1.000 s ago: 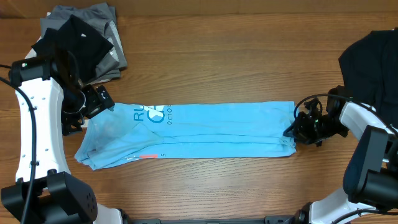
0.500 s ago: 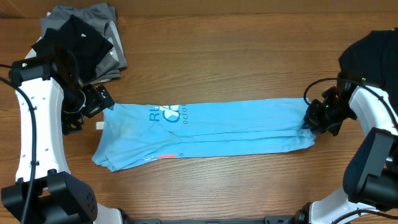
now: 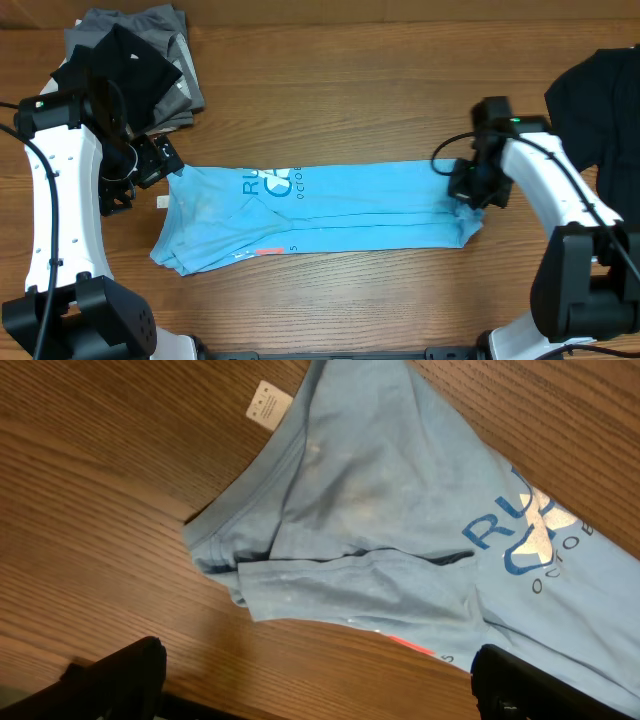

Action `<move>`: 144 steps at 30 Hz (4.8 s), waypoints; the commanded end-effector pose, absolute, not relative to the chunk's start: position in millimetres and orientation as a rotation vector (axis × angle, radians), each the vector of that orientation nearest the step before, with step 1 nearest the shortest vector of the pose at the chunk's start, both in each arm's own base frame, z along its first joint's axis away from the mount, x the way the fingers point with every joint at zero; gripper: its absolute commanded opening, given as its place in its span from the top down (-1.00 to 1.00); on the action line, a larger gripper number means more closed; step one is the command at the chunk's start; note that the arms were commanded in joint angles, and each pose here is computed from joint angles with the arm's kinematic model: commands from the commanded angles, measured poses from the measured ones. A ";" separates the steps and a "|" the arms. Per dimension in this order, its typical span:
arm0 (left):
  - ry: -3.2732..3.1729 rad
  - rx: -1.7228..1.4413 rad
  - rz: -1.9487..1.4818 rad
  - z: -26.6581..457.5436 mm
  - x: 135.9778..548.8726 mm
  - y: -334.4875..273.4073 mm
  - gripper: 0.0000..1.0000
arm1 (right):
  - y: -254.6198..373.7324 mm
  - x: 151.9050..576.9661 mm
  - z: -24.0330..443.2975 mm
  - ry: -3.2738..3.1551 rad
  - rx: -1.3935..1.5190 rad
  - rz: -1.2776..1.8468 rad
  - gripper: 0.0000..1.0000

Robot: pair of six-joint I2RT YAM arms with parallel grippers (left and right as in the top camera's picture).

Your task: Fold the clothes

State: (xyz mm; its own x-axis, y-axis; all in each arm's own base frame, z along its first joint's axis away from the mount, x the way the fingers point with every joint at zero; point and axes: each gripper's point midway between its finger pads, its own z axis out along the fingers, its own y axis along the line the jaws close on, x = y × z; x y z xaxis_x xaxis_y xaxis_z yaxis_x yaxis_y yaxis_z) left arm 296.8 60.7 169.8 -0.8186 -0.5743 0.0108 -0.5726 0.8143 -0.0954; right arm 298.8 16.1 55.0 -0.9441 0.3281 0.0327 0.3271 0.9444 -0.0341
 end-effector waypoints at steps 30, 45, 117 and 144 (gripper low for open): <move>2.980 -0.890 -0.159 172.3 295.5 56.2 -1.00 | 121.9 280.4 43.6 -3.136 -0.241 -0.082 0.23; 2.981 -0.890 -0.159 172.3 295.4 56.2 -1.00 | 81.6 329.6 95.1 -3.223 -0.452 -0.071 -1.00; 2.991 -0.875 -0.159 172.3 295.0 52.5 -1.00 | 195.5 354.6 64.1 -3.083 -0.203 -0.996 -0.08; 2.987 -0.874 -0.161 172.3 295.9 52.5 -1.00 | 172.0 348.0 150.1 -3.117 -0.024 -0.874 -1.00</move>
